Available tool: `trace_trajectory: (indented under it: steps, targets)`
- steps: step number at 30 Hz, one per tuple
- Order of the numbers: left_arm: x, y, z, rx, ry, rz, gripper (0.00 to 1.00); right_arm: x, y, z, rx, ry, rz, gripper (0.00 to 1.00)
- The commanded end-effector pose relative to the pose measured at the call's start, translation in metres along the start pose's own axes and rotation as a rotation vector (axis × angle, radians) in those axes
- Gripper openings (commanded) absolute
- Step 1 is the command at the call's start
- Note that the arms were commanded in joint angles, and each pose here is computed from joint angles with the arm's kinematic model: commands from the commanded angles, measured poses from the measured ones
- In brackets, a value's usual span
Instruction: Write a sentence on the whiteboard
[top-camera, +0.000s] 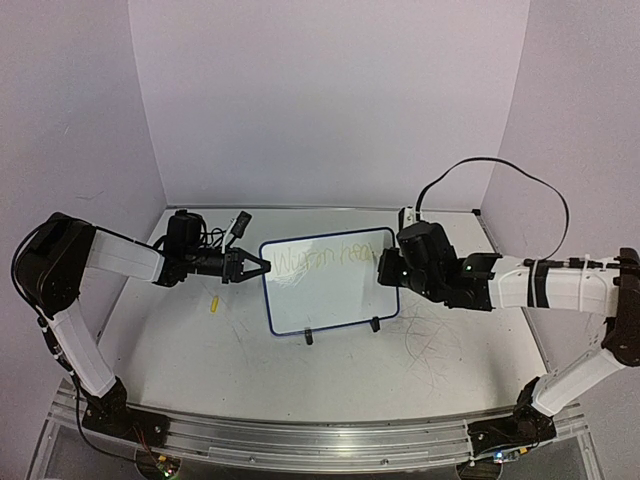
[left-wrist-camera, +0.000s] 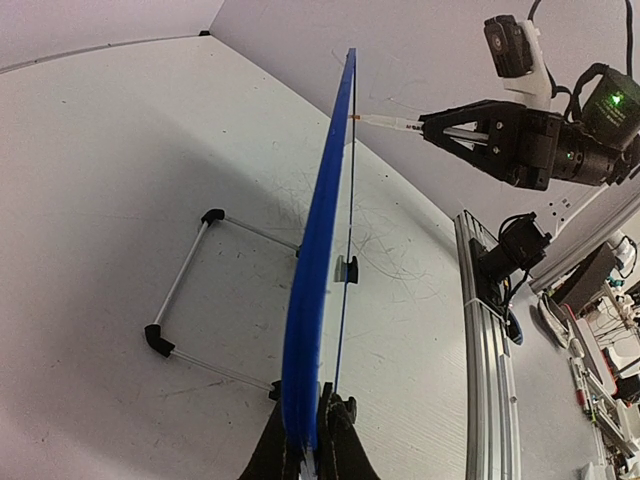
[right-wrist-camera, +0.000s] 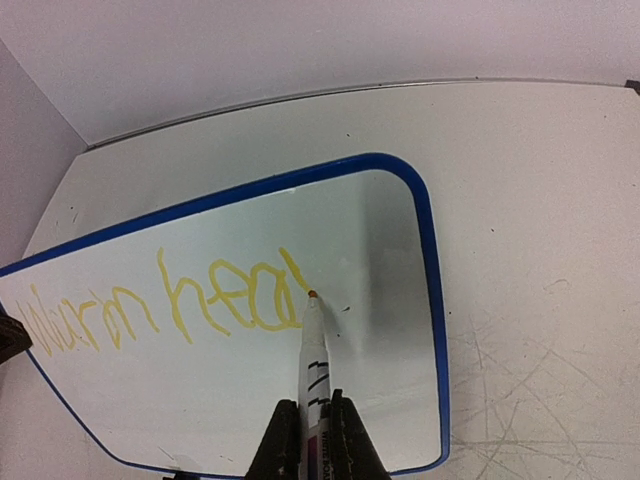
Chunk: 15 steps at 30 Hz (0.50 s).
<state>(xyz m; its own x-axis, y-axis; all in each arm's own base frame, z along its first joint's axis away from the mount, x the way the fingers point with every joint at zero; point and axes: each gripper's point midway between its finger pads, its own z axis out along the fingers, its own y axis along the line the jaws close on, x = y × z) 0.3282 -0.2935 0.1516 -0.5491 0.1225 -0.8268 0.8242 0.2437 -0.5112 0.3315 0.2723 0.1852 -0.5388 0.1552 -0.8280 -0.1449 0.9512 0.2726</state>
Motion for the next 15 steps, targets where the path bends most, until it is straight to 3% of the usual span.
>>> trace_trajectory:
  steps: [1, 15]
  targets:
    - [0.0026, 0.0242, 0.0013, -0.124, 0.013, 0.03, 0.0, 0.0076, -0.0091, -0.0022, 0.017, 0.022, 0.016, 0.0]
    - [0.0026, 0.0238, 0.0013, -0.126, 0.013, 0.03, 0.0, 0.015, -0.0063, -0.0012, 0.007, 0.042, 0.019, 0.0]
